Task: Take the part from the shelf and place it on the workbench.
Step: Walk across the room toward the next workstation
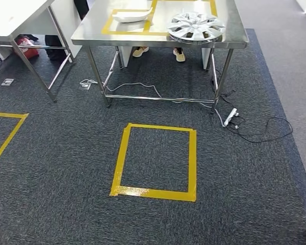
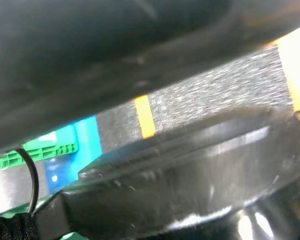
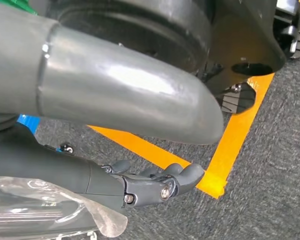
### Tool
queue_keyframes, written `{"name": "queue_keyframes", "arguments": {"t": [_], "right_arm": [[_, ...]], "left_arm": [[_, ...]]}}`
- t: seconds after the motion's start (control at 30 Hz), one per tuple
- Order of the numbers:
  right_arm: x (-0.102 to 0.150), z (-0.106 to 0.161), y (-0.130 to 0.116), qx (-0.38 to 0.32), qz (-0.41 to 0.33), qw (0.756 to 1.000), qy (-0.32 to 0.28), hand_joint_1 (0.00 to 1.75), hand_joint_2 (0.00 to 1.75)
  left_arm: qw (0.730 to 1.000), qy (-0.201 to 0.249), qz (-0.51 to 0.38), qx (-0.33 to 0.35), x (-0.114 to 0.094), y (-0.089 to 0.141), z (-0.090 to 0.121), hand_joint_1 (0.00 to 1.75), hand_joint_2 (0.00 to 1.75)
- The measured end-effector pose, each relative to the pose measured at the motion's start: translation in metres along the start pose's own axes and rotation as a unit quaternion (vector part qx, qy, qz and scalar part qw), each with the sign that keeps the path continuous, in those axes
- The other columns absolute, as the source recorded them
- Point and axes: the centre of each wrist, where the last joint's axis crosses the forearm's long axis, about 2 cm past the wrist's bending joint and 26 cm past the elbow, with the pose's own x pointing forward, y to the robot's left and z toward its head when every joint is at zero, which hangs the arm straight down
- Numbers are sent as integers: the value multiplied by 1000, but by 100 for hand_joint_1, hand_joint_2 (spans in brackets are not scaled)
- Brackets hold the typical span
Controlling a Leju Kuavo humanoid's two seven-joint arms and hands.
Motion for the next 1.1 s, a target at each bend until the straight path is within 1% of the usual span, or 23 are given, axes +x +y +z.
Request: {"name": "queue_keyframes", "arguments": {"t": [0.23, 0.47, 0.6, 0.77, 0.9, 1.1], "right_arm": [[-1, 0, 0, 1, 7, 1000, 0, 0, 0], [4, -1, 0, 6, 21, 1000, -5, 0, 0], [1, 0, 0, 10, 34, 999, -4, 0, 0], [-6, -2, -11, 27, 51, 998, -8, 0, 0], [-11, -3, -18, 27, 59, 998, -6, 0, 0], [-15, -2, -21, 32, 73, 997, -4, 0, 0]], "left_arm": [[1000, 3, -1, 0, 0, 0, 0, 0, 0], [1000, 8, -8, 2, 5, -2, 0, 0, 0], [1000, 2, -14, 1, 10, -4, 0, 0, 0], [1000, -1, -27, -4, 12, -7, 1, 0, 0], [1000, 0, -29, -7, 16, -9, 1, 0, 0], [999, -3, -35, -8, 19, -10, 1, 0, 0]]}}
